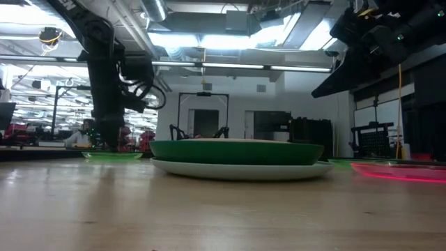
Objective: Stack plastic plates
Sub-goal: Stack the left light green plate on top of the light pink plate
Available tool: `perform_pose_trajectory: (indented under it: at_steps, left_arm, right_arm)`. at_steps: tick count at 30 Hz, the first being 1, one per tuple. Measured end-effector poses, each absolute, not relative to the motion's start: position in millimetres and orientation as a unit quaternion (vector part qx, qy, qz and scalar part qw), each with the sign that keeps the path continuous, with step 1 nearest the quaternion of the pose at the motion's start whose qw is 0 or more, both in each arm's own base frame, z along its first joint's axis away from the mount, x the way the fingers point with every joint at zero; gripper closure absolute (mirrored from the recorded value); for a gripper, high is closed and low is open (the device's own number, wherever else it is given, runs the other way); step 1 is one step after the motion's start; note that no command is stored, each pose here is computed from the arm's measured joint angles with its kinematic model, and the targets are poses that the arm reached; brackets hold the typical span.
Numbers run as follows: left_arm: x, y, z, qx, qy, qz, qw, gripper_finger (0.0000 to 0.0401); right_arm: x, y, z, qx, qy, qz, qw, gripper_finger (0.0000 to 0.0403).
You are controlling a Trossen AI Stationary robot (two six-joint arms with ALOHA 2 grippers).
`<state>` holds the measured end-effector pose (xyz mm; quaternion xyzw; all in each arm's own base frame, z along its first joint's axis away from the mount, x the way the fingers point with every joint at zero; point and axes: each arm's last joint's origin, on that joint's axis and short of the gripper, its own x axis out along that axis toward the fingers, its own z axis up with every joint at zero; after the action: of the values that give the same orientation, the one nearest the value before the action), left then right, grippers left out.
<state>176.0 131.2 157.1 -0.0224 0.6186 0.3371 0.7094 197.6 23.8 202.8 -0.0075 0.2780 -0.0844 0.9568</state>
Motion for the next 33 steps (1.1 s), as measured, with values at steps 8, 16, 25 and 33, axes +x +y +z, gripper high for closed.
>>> perform_pose_trajectory:
  at_steps: [8,16,25,33]
  left_arm:
    - [181.0,136.8,147.2,0.022,0.638,0.332,0.694,0.0307]
    - [177.2,147.7,134.2,0.013,0.661,0.334,0.672,0.0307]
    - [173.2,161.5,130.7,-0.003,0.647,0.361,0.671,0.0307]
    - [167.7,167.4,130.4,-0.023,0.645,0.363,0.672,0.0307]
  right_arm:
    - [197.5,23.8,202.5,-0.008,0.279,-0.084,0.956,0.0285]
    - [197.5,23.8,202.5,-0.008,0.279,-0.084,0.956,0.0285]
    - [197.4,23.8,202.4,-0.008,0.280,-0.084,0.956,0.0285]
    - [197.2,23.8,202.2,-0.008,0.281,-0.084,0.956,0.0285]
